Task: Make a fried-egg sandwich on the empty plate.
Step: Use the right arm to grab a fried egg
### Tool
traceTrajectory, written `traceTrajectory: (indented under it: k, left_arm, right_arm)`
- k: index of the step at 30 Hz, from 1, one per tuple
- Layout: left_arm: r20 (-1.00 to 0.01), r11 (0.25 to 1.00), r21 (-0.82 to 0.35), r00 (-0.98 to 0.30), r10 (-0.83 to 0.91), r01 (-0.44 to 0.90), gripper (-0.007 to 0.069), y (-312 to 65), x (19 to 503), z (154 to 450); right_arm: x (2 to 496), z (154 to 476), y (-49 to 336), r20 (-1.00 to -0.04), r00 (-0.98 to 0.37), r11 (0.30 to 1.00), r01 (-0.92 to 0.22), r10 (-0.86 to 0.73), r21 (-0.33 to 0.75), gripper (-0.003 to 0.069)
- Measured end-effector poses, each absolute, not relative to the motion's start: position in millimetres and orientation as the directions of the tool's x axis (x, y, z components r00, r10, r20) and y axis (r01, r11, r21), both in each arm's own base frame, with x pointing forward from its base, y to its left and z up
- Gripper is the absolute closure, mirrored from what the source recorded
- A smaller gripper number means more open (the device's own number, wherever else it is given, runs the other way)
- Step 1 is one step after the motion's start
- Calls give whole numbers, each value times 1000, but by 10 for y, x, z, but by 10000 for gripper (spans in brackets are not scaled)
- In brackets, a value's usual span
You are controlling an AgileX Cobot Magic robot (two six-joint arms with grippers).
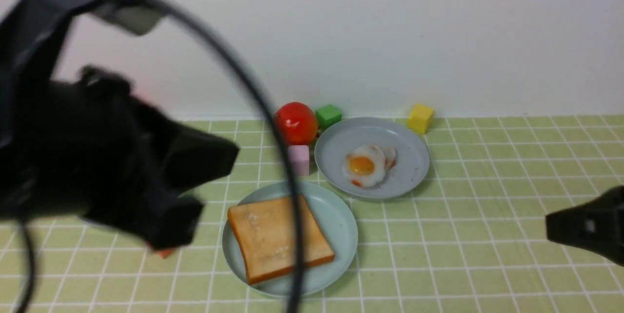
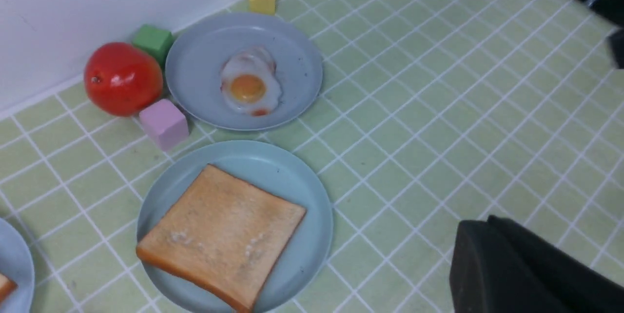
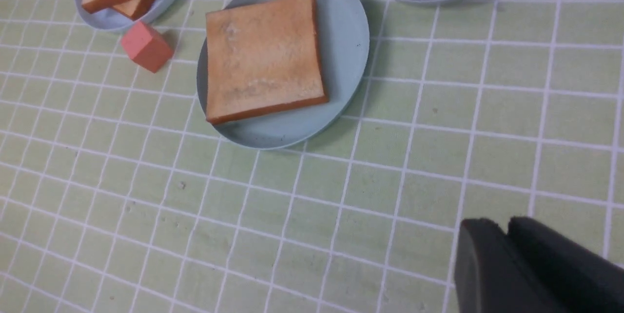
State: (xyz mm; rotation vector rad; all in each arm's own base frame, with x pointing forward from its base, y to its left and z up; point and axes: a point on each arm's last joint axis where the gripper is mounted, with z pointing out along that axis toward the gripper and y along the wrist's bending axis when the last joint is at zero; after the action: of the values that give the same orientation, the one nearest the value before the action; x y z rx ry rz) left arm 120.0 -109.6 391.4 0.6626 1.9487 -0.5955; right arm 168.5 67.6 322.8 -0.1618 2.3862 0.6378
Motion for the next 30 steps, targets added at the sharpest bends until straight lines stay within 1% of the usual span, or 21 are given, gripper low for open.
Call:
traceTrajectory:
  k: [1, 5, 6, 7, 10, 13, 15, 17, 18, 22, 24, 26, 28, 30]
  left_arm:
    - [-899, 733, -138, -395, 190, 666, 638, -1062, 1156, 3864]
    - [-943, 721, -171, -323, 76, 671, 638, -739, 747, 3633]
    - [-947, 721, -172, -315, 67, 671, 638, -715, 719, 3607]
    - [-956, 720, -175, -291, 39, 671, 638, -646, 640, 3496]
    - [-974, 720, -177, -226, -29, 671, 638, -540, 531, 3368]
    - [-977, 722, -179, -205, -52, 669, 638, -516, 511, 3304]
    - [-977, 724, -183, -204, -59, 665, 638, -524, 527, 3261]
    - [-977, 725, -183, -205, -59, 664, 638, -530, 536, 3255]
    - [-977, 726, -184, -207, -58, 663, 638, -540, 551, 3252]
    - [-974, 729, -192, -218, -61, 657, 638, -581, 607, 3248]
    - [-972, 728, -202, -225, -68, 655, 638, -601, 632, 3248]
    - [-972, 729, -204, -224, -70, 654, 638, -607, 641, 3250]
    - [-972, 729, -204, -224, -72, 654, 638, -608, 643, 3252]
    - [-972, 729, -204, -223, -72, 653, 638, -609, 645, 3252]
  right_arm:
    - [1759, 3184, 695, -608, -792, 873, -257, 56, 415, 564]
    - [2139, 2988, 771, -525, -848, 878, -195, 73, 437, 543]
    - [2160, 2980, 775, -523, -849, 879, -193, 73, 437, 541]
    - [2347, 2911, 807, -501, -862, 883, -174, 77, 435, 527]
    - [2666, 2810, 860, -479, -874, 890, -150, 84, 430, 491]
    - [2876, 2743, 901, -463, -882, 892, -138, 86, 430, 463]
    - [3122, 2621, 948, -439, -894, 896, -123, 87, 428, 419]
    - [3255, 2559, 973, -432, -897, 896, -115, 91, 428, 403]
    - [3398, 2482, 1000, -423, -901, 898, -109, 91, 427, 389]
    - [3701, 2319, 1066, -412, -907, 897, -109, 87, 429, 378]
    - [3826, 2287, 1101, -418, -904, 891, -117, 87, 438, 377]
    - [3967, 2236, 1136, -435, -898, 890, -150, 58, 430, 378]
    - [4134, 2209, 1172, -479, -878, 889, -216, 5, 404, 378]
    - [4267, 2190, 1203, -502, -865, 885, -248, -19, 394, 378]
